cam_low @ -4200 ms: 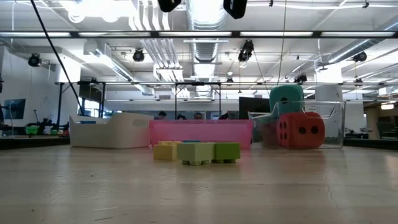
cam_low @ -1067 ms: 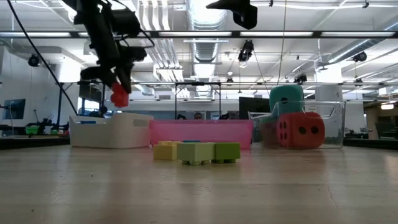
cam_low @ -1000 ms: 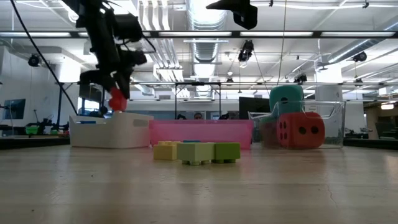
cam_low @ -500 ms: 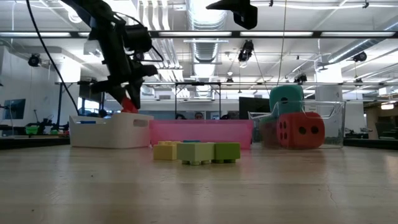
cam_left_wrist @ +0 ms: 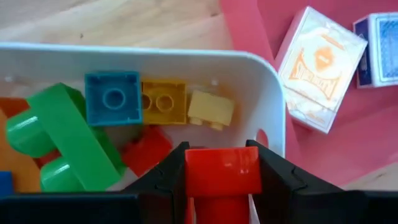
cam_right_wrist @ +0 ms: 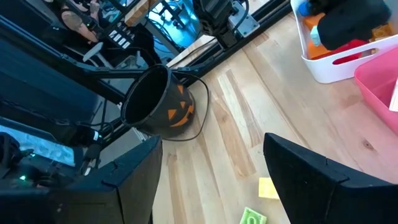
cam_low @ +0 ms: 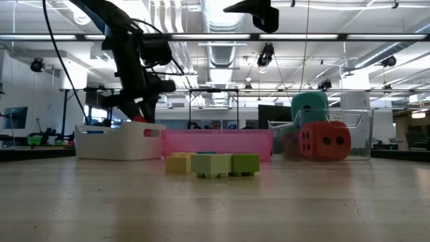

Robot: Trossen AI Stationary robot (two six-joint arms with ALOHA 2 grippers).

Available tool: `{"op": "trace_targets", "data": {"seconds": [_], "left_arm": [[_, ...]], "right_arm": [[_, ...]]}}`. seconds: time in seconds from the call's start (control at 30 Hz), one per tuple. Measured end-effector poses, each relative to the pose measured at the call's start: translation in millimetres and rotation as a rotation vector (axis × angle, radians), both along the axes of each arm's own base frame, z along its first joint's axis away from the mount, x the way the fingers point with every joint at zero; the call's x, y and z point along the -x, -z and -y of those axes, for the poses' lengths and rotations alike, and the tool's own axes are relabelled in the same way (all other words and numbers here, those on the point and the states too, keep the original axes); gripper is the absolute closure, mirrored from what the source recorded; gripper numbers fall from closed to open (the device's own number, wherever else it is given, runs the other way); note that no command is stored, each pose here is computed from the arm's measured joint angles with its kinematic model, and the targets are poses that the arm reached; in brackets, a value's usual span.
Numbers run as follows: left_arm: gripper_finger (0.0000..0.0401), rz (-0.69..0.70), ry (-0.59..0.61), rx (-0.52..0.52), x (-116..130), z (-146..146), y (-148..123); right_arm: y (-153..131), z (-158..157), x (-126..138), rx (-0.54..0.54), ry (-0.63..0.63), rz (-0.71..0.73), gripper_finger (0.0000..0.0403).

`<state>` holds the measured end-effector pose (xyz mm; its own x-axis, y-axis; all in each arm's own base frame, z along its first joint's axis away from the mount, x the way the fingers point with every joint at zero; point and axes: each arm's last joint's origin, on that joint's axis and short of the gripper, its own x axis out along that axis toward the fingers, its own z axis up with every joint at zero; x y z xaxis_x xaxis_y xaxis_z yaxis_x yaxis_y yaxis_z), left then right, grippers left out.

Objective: Pick & Place Toys
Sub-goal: Put the red game piece into the white bin, then put the light yellow game piece into the white bin

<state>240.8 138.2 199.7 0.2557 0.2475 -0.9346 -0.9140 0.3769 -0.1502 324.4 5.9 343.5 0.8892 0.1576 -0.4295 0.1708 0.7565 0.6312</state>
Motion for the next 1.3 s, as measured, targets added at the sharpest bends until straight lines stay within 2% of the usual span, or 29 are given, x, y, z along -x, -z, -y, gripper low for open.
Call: {"op": "trace_targets", "data": {"seconds": [0.67, 1.0, 1.13, 1.3], "left_arm": [[0.0267, -0.009, -0.003, 0.012, 2, 2, 4], [0.0132, -0.024, 0.04, 0.045, 4, 3, 6], [0.0104, -0.033, 0.035, 0.051, 5, 4, 6], [0.0093, -0.042, 0.033, 0.057, 6, 4, 6]], "right_arm": [[7, 0, 1, -0.03, 0.014, -0.025, 0.0132], [11, 0, 1, -0.053, 0.026, -0.041, 0.0132], [11, 0, 1, -0.053, 0.026, -0.041, 0.0132], [11, 0, 1, -0.054, 0.026, -0.042, 0.0132]]}}
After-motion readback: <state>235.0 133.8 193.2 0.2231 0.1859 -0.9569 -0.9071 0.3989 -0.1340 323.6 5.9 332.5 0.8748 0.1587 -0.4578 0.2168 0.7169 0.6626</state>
